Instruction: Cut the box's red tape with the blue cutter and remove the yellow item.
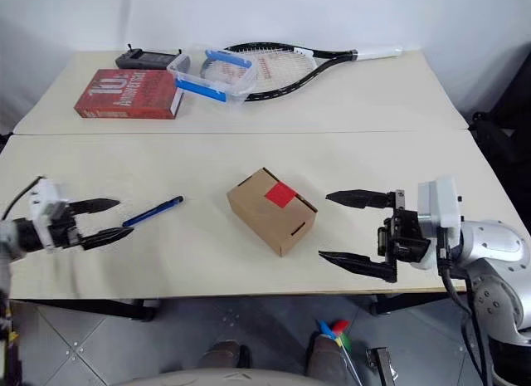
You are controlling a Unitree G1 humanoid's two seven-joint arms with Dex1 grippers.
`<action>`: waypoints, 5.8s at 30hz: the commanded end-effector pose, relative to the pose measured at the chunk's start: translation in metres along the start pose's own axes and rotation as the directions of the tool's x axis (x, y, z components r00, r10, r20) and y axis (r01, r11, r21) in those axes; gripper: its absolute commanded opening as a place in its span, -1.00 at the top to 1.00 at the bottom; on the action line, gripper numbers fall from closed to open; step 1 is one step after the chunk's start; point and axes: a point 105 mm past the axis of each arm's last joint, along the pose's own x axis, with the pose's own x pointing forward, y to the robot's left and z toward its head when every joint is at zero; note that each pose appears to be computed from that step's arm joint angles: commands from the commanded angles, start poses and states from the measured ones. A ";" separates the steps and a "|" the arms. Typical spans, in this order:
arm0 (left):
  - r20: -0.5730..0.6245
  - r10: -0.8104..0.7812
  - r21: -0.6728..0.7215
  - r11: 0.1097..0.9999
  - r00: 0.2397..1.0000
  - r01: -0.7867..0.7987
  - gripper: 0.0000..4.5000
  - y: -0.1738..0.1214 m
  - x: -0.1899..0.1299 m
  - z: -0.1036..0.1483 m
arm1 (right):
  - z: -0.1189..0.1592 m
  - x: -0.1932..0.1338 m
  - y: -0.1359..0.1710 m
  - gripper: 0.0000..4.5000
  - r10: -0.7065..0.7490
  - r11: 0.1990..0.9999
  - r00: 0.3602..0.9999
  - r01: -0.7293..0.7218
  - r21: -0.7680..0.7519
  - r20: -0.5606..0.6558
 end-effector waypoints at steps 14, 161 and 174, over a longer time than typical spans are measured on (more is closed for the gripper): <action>-0.176 0.018 0.031 0.999 0.984 -0.013 -0.74 0.001 0.008 -0.044 | 0.007 0.001 0.012 -1.00 -0.096 0.994 0.995 0.097 -0.052 0.011; 0.225 -0.350 0.817 0.577 0.909 0.020 0.82 -0.206 0.121 0.094 | -0.050 0.074 0.033 0.93 -0.106 0.491 0.940 0.332 0.805 -0.323; 0.339 -0.407 0.594 0.791 0.848 0.143 -0.12 -0.211 0.100 0.104 | -0.029 0.067 0.035 0.93 -0.058 0.530 0.974 0.215 0.820 -0.217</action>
